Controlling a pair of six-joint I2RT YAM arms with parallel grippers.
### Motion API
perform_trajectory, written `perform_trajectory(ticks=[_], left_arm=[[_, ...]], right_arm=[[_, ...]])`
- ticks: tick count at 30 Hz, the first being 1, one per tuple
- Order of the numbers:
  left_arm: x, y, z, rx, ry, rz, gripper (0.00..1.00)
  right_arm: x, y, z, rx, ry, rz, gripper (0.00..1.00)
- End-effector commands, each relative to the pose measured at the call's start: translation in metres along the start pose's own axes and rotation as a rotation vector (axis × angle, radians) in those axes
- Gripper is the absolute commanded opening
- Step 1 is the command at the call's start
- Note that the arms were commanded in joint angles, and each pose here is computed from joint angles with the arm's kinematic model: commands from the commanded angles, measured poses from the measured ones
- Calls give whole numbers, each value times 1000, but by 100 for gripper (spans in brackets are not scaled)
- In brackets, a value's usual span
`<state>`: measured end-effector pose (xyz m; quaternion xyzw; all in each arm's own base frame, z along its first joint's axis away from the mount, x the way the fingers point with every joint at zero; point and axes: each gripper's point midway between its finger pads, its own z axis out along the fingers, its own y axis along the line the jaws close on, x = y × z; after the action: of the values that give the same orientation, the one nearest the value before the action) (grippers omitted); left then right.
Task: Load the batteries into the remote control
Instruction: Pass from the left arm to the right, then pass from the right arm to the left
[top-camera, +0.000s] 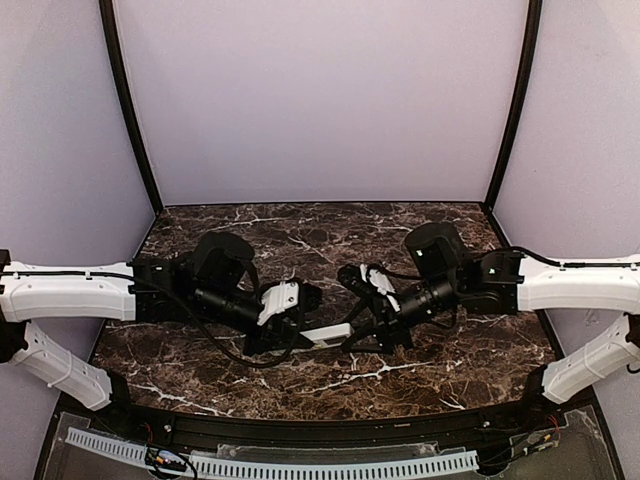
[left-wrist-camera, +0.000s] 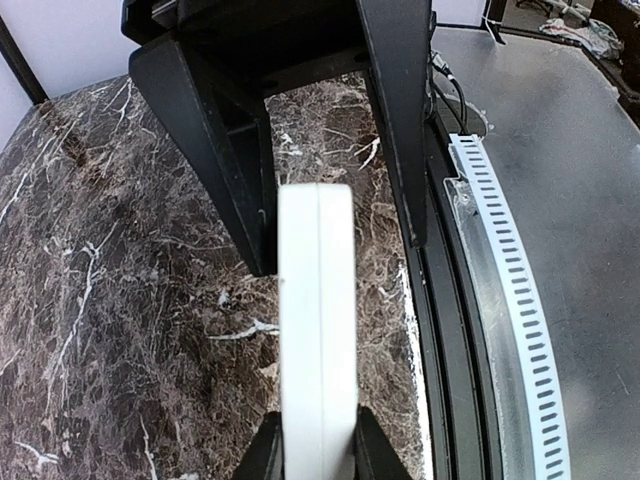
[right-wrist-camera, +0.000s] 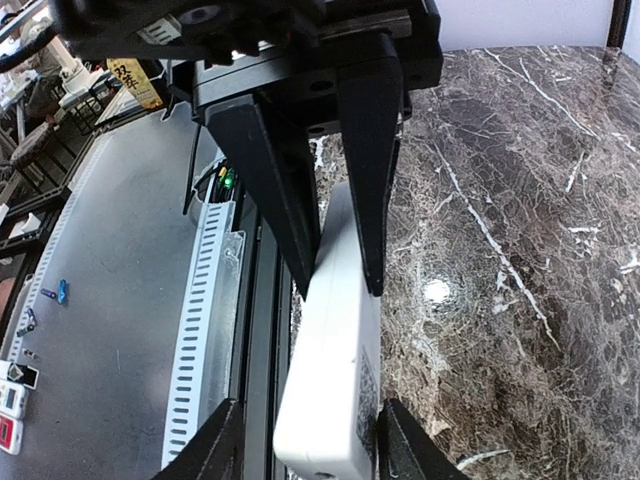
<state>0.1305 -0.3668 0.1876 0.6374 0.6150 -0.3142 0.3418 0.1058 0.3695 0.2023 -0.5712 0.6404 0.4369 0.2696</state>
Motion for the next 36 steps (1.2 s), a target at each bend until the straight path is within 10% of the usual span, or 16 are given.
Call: perform_trajectory(ticks=[1,11,20,36], left_arm=[[-25,-4,-13,36,-101,-10,7],[-25,-1,-14,24,-107,-22,20],[-36,34,-44,-210,-189,-62,78],[34,73,-22,-464,79,-191,79]], right_arm=[[-9,3,4,-9,-5,-29,43],[-12,-4,5,20,-6,2,1],[2,-51,-4,50,-11,272,0],[36,-107,22,2,-60,808,0]])
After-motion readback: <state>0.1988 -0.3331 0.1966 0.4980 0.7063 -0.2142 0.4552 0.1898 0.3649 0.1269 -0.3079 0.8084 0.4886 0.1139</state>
